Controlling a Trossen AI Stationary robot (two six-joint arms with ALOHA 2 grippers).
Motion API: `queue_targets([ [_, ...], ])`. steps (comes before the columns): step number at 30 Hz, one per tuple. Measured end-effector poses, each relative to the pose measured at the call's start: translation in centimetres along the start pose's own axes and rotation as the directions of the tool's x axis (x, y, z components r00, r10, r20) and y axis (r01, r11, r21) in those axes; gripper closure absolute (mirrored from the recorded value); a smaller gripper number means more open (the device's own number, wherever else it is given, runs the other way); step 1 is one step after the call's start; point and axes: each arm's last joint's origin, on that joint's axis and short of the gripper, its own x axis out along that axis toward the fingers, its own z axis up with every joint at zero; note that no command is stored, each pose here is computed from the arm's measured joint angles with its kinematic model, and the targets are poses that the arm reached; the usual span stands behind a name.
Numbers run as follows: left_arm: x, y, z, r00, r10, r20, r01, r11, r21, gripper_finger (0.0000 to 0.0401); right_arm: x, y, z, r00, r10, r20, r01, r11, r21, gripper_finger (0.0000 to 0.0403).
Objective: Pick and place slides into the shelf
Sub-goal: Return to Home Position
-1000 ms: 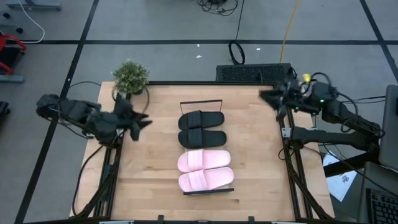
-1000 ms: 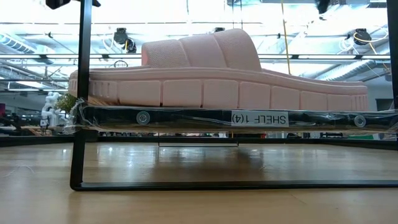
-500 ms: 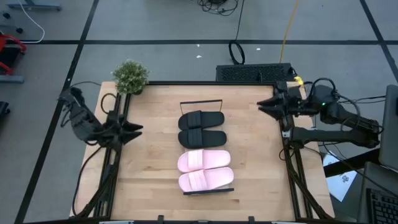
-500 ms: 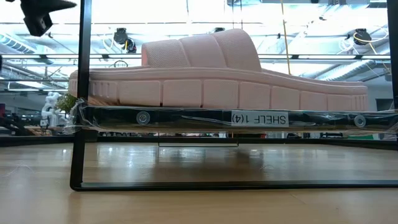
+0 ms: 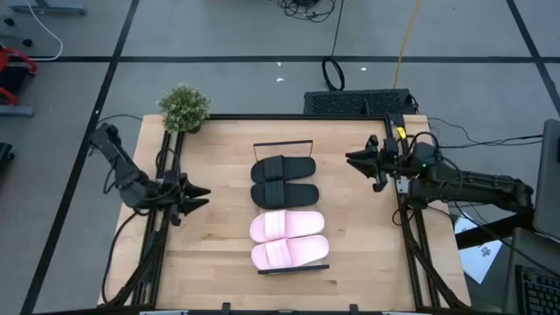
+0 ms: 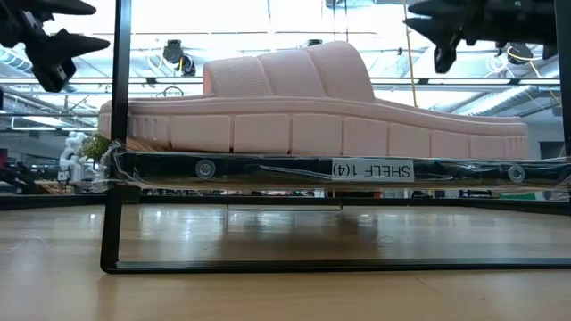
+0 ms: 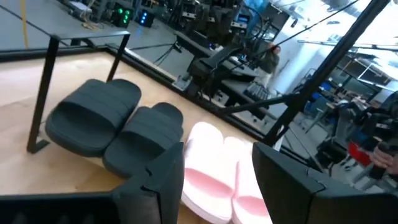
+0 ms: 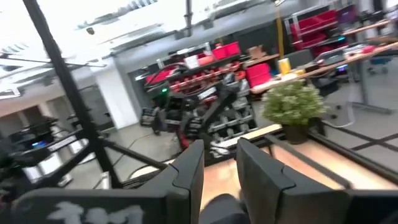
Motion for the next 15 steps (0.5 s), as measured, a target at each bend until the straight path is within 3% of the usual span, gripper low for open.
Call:
queue_targets([
  [6,0.9,1.1,-0.9,0.999,0.015,-0.038,-0.014,1.0,0.027,0.0217,-0.6,-2.0,-0.9,0.998,-0.05,-0.029,0.049,0.999,-0.023,0.0316],
  [12,1.5,3.0,-0.9,0.989,0.145,-0.032,-0.143,0.987,0.068,0.0217,-1.5,-3.8,-0.3,0.998,-0.061,-0.027,0.06,0.997,-0.046,0.0316],
  [15,1.4,3.6,-0.5,0.99,0.134,-0.033,-0.132,0.989,0.064,0.0217,-2.0,-4.3,0.1,0.998,-0.048,-0.03,0.048,0.999,-0.017,0.0316],
])
